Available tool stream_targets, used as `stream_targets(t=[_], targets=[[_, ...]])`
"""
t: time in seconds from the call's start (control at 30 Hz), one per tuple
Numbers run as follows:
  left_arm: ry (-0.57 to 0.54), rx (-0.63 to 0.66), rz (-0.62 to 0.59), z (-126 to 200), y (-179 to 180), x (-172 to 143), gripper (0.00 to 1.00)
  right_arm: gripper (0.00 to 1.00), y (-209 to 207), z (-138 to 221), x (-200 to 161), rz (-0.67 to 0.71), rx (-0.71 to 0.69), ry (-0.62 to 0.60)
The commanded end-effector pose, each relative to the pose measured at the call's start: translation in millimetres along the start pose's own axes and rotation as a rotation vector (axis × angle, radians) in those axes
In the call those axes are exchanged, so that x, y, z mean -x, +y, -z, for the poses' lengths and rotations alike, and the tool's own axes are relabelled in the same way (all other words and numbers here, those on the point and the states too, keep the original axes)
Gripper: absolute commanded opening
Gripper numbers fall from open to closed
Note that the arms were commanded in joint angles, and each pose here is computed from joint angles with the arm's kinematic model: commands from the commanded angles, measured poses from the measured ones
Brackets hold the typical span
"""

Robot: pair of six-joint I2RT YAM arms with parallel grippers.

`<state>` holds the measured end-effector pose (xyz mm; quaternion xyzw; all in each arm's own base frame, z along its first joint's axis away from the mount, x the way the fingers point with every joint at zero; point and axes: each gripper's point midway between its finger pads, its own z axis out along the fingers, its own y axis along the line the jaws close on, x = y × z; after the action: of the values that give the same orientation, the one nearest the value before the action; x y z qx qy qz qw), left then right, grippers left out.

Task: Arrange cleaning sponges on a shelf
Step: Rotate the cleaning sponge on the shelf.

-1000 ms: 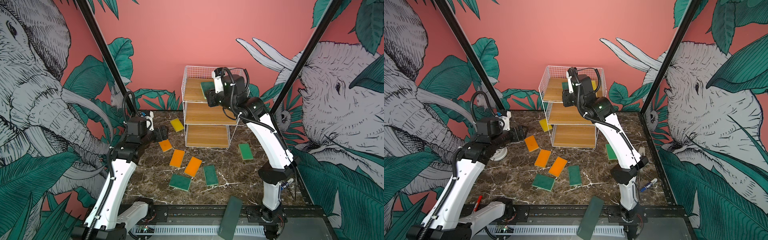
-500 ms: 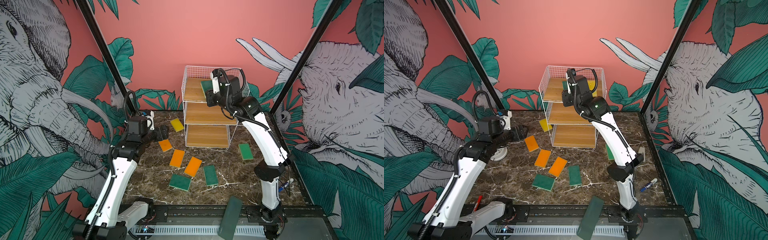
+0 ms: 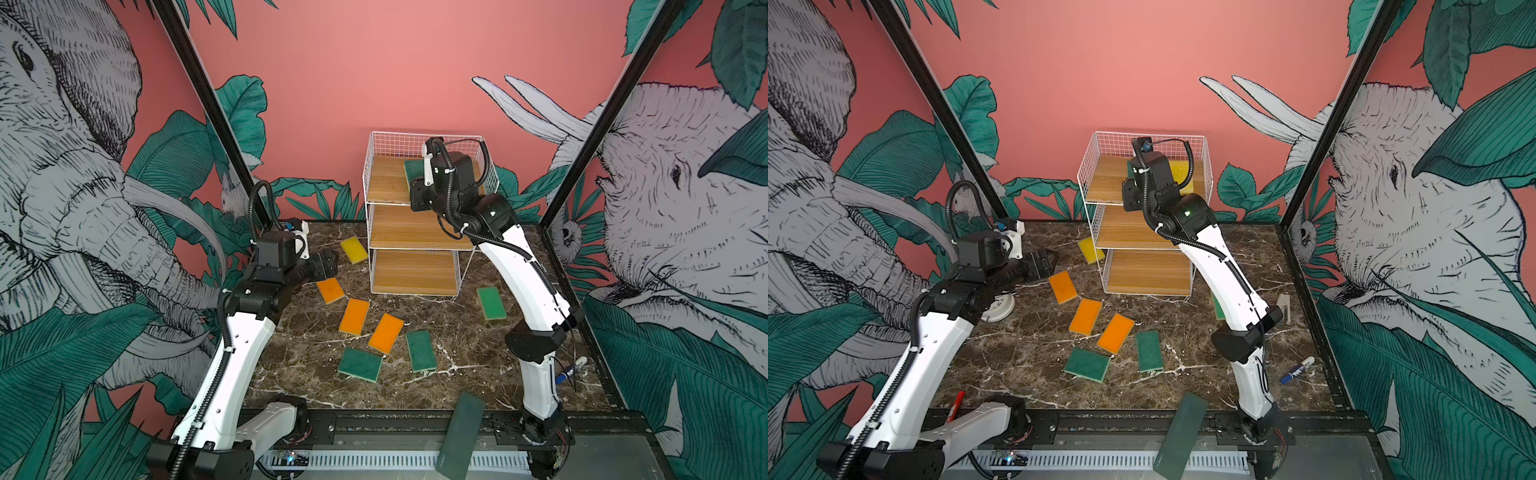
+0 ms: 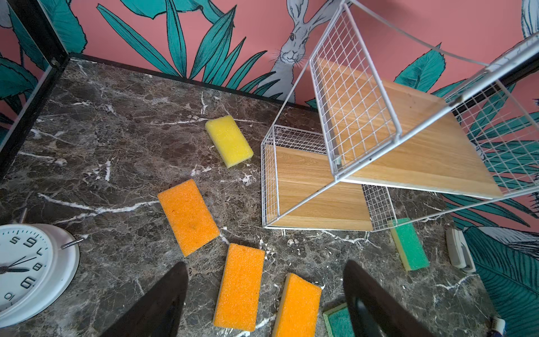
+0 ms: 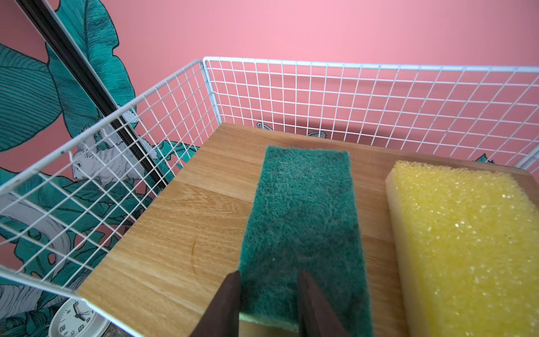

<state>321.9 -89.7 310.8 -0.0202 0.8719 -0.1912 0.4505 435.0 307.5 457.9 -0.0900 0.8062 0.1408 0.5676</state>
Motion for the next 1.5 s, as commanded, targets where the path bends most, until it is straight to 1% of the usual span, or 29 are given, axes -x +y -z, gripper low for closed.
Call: stream_targets(t=[0.0,0.27,0.43,0.6,0.77,1.07,1.2,1.33,1.47], targets=[[-0.031,-0.013,0.000,5.8,-4.7,8.0,0.85,0.35,-1.1,-16.8,-19.6,-0.014,-0.046,0.044],[-0.026,-0.014,-0.003,4.3,-4.7,7.0,0.85,0.36,-7.2,-12.4,-10.5,-0.016,-0.096,0.003],[-0.023,-0.014,-0.004,3.7,-4.5,5.8,0.85,0.39,-2.5,-6.6,-0.3,-0.036,-0.066,-0.031],[-0.016,-0.010,-0.006,3.4,-2.7,2.6,0.85,0.41,7.9,5.7,19.1,-0.065,-0.006,-0.092],[-0.018,-0.019,-0.007,5.6,-5.0,3.2,0.85,0.43,14.8,17.2,30.5,-0.071,0.028,-0.126],[-0.019,-0.020,-0.009,11.3,-5.8,2.3,0.85,0.47,15.7,52.3,44.1,-0.021,0.017,-0.173],[0.002,-0.030,-0.028,11.9,-7.9,-0.5,0.86,0.52,16.0,67.5,44.5,0.001,0.020,-0.172],[0.039,-0.003,-0.048,13.7,-2.0,-10.3,0.86,0.57,15.8,84.8,42.0,0.036,0.031,-0.161],[0.092,0.012,-0.051,14.3,4.7,-31.4,0.86,0.70,9.9,100.5,22.1,0.093,0.048,-0.095]])
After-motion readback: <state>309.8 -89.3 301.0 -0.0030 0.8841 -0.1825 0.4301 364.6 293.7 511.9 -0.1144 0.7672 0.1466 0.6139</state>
